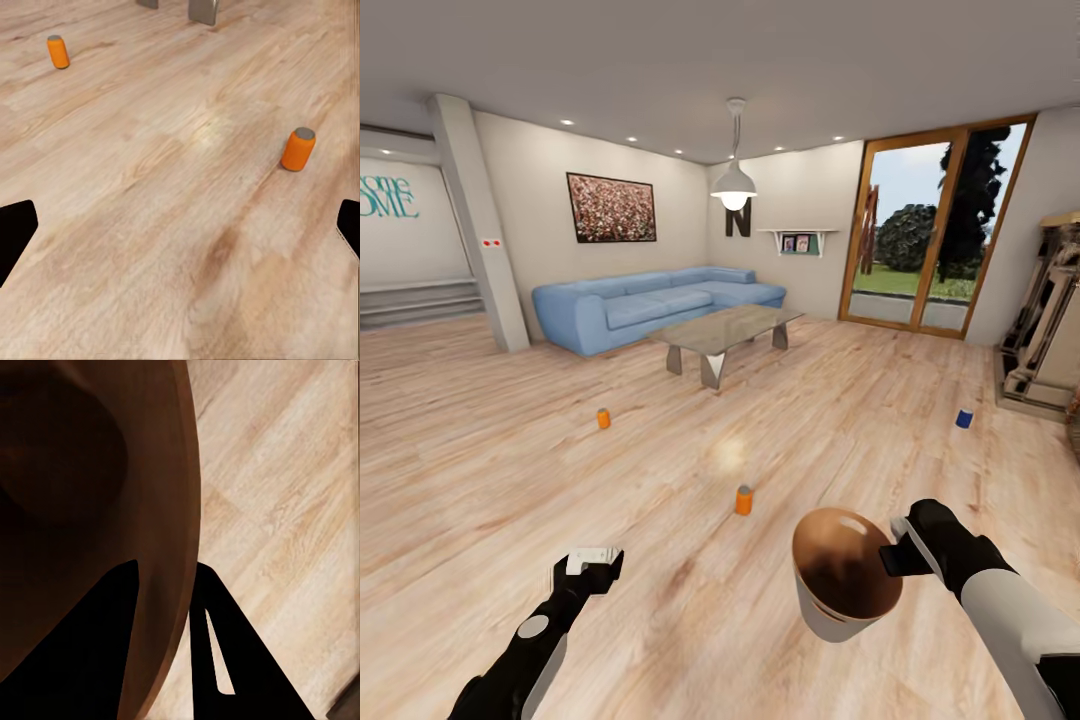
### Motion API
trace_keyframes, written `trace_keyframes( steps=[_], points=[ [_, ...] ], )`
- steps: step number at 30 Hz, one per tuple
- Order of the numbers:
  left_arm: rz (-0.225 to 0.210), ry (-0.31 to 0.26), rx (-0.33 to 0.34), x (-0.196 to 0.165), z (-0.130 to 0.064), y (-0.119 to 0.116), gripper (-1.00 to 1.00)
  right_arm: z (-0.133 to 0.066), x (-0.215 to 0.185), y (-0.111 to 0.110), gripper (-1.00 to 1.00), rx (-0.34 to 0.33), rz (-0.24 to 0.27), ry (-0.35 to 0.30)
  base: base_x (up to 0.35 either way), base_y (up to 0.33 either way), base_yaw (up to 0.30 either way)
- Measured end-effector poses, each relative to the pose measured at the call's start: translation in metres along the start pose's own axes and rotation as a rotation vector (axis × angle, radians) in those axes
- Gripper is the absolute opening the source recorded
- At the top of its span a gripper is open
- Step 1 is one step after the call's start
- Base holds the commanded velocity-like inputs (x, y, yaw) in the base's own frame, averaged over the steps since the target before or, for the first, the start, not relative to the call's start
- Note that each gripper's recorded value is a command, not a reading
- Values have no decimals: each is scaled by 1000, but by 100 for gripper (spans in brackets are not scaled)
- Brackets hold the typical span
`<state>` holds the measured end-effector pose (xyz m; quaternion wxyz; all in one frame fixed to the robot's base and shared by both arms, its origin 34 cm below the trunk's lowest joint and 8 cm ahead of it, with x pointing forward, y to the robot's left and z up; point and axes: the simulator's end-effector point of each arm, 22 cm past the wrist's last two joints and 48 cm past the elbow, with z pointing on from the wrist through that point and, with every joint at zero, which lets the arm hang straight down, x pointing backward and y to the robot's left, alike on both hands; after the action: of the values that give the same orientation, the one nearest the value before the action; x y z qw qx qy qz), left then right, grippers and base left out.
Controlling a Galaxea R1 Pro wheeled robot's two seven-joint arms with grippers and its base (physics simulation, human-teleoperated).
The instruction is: Put the three can of soda from the living room inside the tash can in the kitchen.
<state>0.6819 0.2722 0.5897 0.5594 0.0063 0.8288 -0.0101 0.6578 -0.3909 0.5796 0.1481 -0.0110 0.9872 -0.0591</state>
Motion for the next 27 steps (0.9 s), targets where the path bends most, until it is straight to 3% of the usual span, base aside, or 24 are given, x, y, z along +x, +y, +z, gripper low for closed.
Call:
trace_keyframes(
  steps=[15, 27],
  points=[
    [0, -1, 1, 0, 0, 0, 100, 0, -1, 2, -100, -9, 5, -2, 328, 4, -242],
    [0, 5, 3, 1, 0, -1, 100, 0, -1, 3, -100, -11, 3, -2, 328, 91, -248]
  ],
)
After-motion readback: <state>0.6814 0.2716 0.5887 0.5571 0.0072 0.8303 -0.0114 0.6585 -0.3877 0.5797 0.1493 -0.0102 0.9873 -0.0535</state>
